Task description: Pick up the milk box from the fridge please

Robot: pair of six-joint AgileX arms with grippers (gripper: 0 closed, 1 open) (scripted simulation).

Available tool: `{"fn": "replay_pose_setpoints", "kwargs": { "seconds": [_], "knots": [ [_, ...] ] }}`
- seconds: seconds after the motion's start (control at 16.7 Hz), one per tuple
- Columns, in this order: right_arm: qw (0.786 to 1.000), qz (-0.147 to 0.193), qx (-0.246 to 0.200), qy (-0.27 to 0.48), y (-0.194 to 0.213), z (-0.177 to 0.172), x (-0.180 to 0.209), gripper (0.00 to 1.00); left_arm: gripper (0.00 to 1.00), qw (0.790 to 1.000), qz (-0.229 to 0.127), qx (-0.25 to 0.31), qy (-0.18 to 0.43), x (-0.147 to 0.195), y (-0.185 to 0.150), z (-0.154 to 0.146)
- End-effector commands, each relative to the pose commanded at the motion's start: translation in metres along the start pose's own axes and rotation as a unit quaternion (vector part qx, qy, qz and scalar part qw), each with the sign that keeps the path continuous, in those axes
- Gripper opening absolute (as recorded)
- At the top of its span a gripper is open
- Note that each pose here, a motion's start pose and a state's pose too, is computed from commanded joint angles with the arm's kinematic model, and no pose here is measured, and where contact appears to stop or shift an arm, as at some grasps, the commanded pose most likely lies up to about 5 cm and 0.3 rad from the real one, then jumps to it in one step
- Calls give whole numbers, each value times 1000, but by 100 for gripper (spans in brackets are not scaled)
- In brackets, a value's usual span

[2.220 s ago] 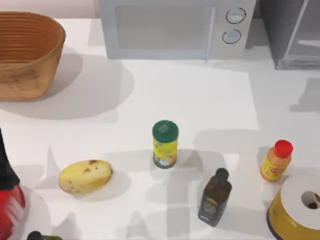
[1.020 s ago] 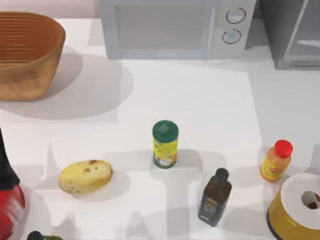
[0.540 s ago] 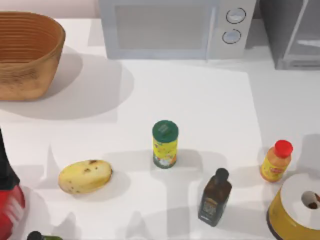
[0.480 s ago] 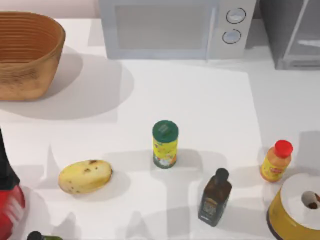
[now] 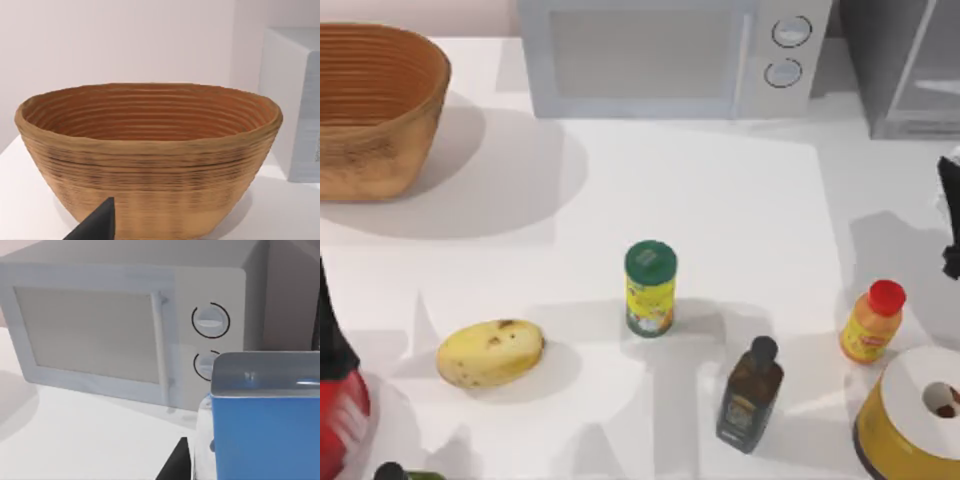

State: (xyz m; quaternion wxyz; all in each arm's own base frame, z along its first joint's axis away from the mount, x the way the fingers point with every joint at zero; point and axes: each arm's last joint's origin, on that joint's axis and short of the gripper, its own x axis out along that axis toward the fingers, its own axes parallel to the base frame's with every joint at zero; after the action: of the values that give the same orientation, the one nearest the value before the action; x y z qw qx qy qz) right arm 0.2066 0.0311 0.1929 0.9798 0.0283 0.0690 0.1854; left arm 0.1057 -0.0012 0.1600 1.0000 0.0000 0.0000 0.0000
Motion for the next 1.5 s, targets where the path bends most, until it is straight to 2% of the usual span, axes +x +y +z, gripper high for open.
{"fn": "replay_pose_setpoints", "kwargs": {
  "seconds": [0.36,0.66,1.08,1.5],
  "knots": [
    [994,103,2,49,10,-29,55,0,100,1000,0,0,0,0,0,0],
    [987,155,-5,43,9,-49,96,0,100,1000,0,0,0,0,0,0],
    [983,179,-25,-18,-20,-79,149,0,100,1000,0,0,0,0,0,0],
    [979,193,-48,-52,-47,-105,171,0,100,1000,0,0,0,0,0,0]
  ]
}}
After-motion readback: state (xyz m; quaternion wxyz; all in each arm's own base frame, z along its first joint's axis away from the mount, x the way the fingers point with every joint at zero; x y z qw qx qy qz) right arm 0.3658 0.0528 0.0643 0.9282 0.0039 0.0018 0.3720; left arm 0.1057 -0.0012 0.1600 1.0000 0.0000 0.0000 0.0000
